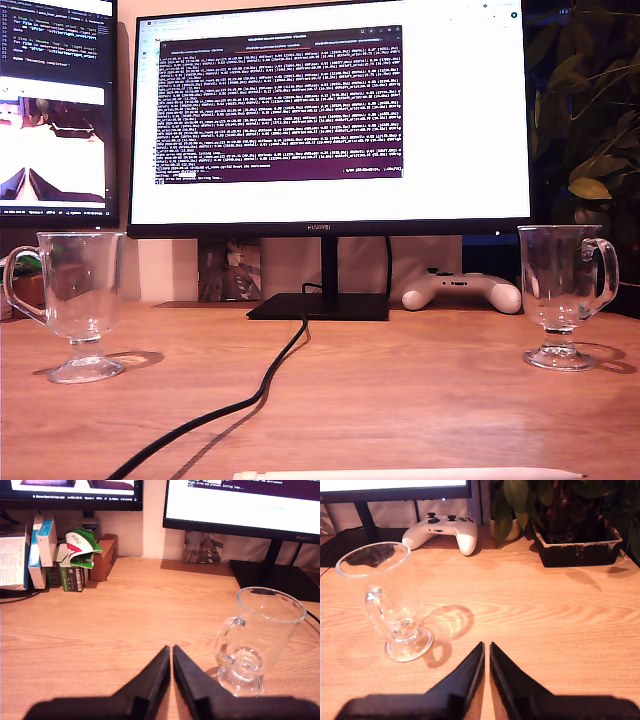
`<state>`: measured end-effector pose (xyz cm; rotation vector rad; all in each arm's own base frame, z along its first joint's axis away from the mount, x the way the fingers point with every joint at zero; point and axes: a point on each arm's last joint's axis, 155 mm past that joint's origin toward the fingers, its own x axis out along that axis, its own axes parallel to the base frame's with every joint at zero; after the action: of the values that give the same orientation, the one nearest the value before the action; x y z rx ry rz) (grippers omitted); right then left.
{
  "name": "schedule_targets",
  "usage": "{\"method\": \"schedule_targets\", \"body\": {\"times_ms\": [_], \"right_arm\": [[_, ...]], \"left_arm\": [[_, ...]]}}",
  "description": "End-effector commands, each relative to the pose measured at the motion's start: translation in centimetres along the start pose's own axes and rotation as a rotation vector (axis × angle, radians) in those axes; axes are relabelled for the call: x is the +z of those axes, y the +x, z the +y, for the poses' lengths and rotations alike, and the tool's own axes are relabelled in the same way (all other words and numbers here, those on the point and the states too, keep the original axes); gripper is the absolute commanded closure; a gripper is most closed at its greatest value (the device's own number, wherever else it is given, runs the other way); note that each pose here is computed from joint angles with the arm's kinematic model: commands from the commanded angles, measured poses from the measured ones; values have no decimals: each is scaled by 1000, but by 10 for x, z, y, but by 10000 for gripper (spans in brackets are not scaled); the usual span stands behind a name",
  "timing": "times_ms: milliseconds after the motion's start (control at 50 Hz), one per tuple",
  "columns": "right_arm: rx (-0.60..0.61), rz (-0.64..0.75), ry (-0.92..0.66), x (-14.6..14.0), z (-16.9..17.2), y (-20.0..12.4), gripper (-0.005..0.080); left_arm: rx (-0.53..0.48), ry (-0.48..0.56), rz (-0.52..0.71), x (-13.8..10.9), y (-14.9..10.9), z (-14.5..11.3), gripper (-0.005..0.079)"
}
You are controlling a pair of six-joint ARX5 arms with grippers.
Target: Pick the small glass cups in front of you with each of your hands, and place them behind the white pen
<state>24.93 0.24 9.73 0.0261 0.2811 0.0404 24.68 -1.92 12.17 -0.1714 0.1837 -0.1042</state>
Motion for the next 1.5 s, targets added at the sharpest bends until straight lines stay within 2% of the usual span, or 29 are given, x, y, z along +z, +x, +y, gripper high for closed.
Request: {"method": "schedule_targets", "body": {"times_ms": [0, 220, 300, 380, 440, 520, 640, 740, 980, 1160, 1200, 1220, 1260, 1280, 1320, 1400, 1480], "right_arm": [[2, -19, -54, 5, 1, 0, 757], [8, -18, -42, 5, 2, 0, 757], [15, -26, 70, 7, 3, 0, 757], [77, -61, 242, 18, 13, -1, 757], [160, -102, 341, 33, 26, -3, 757], [253, -135, 394, 49, 41, -10, 752], [319, -134, 420, 69, 53, -21, 752], [334, -123, 414, 87, 58, -32, 752], [289, 97, 408, 93, 61, -45, 755], [281, 331, 323, 84, 67, -47, 758], [283, 380, 304, 82, 69, -46, 758], [285, 403, 302, 82, 70, -45, 757], [290, 455, 287, 80, 72, -44, 757], [293, 476, 278, 79, 73, -42, 757], [302, 520, 259, 78, 76, -40, 757], [300, 586, 217, 76, 77, -32, 756], [270, 652, 193, 72, 74, -24, 719]], "left_arm": [[5, -9, 44, -18, 3, 3, 761], [6, -9, 43, -18, 3, 3, 761], [0, -20, 44, -19, 3, 2, 761], [-21, -61, 39, -17, 3, -2, 761], [-46, -126, 21, -12, 3, -7, 761], [-105, -206, -25, 3, 2, -18, 761], [-240, -204, -76, 24, -5, -43, 761], [-295, -208, -80, 38, -13, -55, 761], [-314, -280, 116, 38, -21, -69, 761], [-366, -254, 286, 45, -21, -85, 761], [-372, -194, 324, 44, -20, -85, 761], [-367, -203, 349, 45, -20, -86, 761], [-372, -132, 385, 45, -20, -86, 761], [-366, -144, 417, 44, -19, -85, 761], [-373, -76, 454, 43, -18, -85, 761], [-361, -39, 525, 43, -13, -81, 761], [-355, 40, 568, 43, -8, -76, 761]]}}
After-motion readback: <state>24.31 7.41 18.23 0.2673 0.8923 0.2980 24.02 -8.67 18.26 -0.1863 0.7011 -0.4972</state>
